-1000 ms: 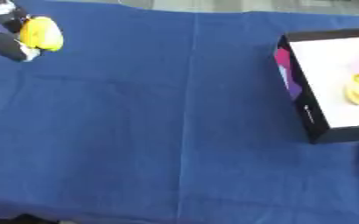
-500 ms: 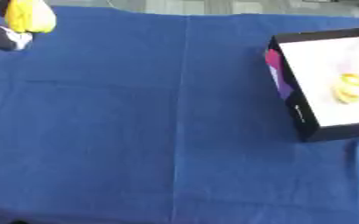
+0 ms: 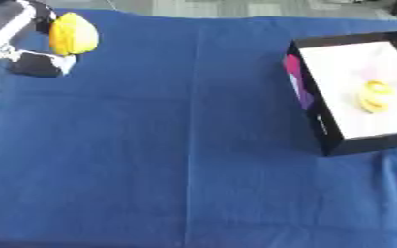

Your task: Pick up the objects with one hand, pass them to the other hand, and then place them into the box on the other side of the table.

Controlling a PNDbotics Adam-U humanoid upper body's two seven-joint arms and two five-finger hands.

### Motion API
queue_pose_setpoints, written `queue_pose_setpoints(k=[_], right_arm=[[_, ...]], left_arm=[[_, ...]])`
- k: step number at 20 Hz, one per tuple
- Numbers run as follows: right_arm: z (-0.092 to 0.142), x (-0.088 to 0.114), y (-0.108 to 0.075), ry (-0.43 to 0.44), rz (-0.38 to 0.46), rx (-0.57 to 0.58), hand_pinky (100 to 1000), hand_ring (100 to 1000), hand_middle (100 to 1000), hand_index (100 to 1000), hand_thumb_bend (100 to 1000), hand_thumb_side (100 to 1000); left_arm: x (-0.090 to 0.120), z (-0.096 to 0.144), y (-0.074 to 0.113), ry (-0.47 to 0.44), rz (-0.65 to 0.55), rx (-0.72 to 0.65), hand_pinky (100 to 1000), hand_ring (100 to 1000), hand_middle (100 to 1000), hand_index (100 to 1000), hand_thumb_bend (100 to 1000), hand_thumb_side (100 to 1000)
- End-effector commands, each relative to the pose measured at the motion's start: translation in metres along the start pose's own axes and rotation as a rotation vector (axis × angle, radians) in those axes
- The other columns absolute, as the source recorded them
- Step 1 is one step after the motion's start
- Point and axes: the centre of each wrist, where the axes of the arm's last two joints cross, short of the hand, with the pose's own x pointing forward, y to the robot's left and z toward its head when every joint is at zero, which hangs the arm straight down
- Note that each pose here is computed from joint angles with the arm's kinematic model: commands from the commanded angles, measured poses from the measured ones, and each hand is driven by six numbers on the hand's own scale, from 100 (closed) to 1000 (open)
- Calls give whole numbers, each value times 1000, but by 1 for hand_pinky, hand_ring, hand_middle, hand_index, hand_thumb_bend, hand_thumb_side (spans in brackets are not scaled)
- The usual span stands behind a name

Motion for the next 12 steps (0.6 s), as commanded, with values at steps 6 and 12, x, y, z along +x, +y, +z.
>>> queue_pose_setpoints(k=[6, 12], right_arm=[[-28, 9, 9, -45, 1, 197, 923, 1000, 989, 1000, 100, 470], [-42, 10, 20, -60, -23, 314, 924, 1000, 994, 1000, 100, 470]], left_arm=[[22, -7, -27, -117, 49, 65, 783, 585, 559, 498, 100, 143], [33, -11, -55, -185, 135, 42, 787, 578, 556, 496, 100, 193]])
